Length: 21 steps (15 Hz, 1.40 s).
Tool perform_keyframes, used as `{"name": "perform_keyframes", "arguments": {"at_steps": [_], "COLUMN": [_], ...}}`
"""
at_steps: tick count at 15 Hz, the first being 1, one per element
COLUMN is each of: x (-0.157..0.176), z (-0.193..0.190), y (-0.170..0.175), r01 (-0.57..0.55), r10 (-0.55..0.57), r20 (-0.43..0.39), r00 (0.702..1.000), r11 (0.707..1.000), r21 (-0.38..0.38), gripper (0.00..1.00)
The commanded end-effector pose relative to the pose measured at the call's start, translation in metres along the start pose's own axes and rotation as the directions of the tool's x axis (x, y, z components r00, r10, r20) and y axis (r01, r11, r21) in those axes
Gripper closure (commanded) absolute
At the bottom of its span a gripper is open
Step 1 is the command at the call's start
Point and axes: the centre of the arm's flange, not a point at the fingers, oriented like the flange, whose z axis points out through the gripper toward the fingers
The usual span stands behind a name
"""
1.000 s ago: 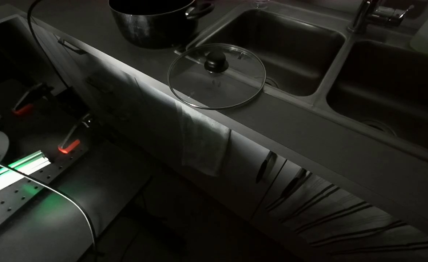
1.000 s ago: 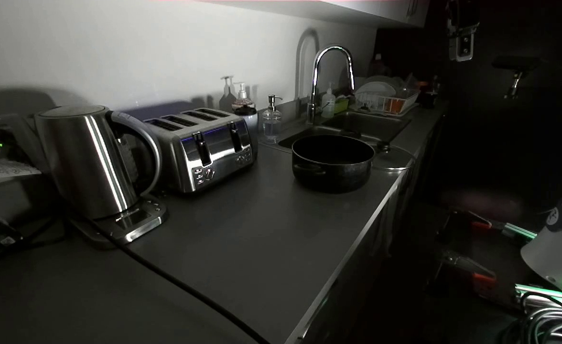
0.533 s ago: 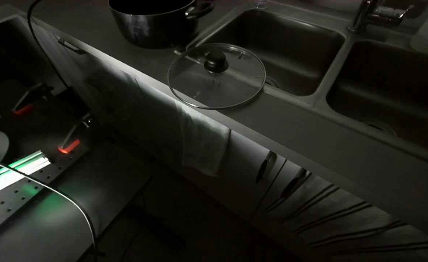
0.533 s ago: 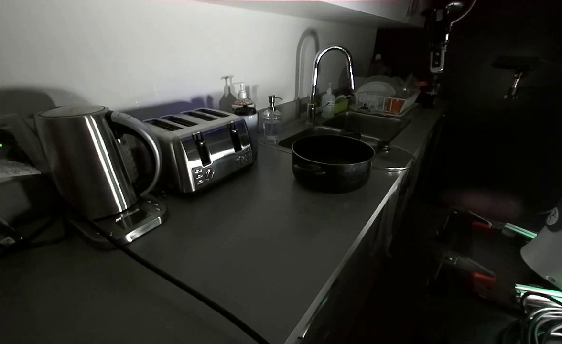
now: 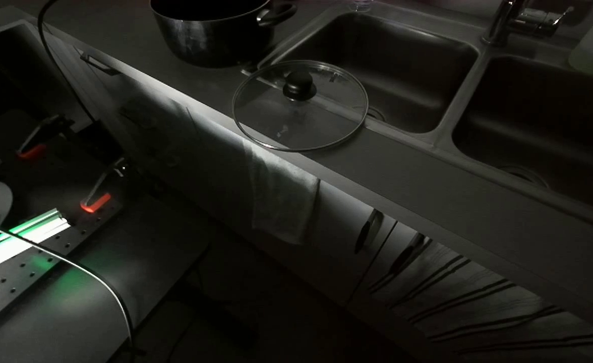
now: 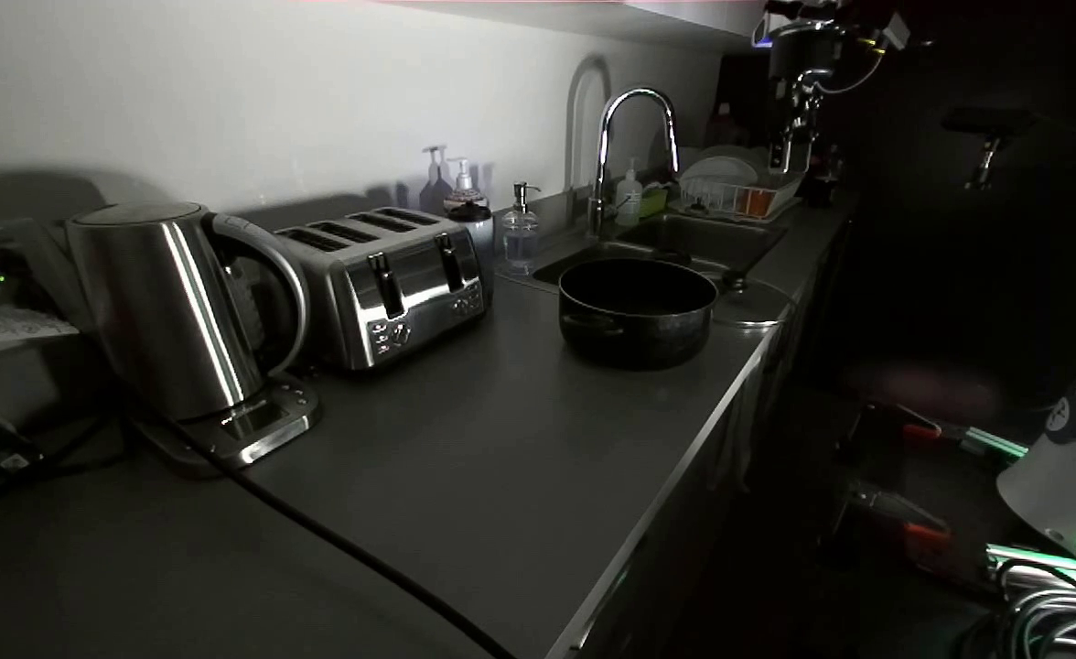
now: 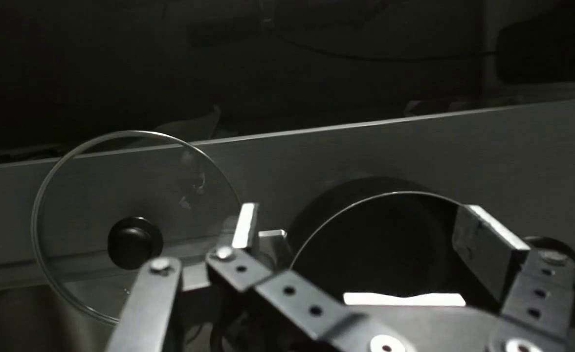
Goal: Put the glass lid on the black pot.
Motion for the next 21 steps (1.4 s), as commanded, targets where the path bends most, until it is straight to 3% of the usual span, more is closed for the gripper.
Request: {"name": "perform_keyframes", "arguments": {"at_steps": [1, 10, 21], "x": [0.027, 0.058, 0.083], "z": [0.004, 0.022, 0.072], "y": [0.032, 0.101, 0.155], "r01": [-0.061, -0.218, -0.339], "r10": [0.061, 0.218, 0.338], "r20": [-0.020, -0.064, -0.115], "r00": [0.998, 0.974, 0.934], "r11": [0.998, 0.976, 0.941], "r21": [-0.005, 0.016, 0.012], "gripper": [0.00, 0.00, 0.00]}}
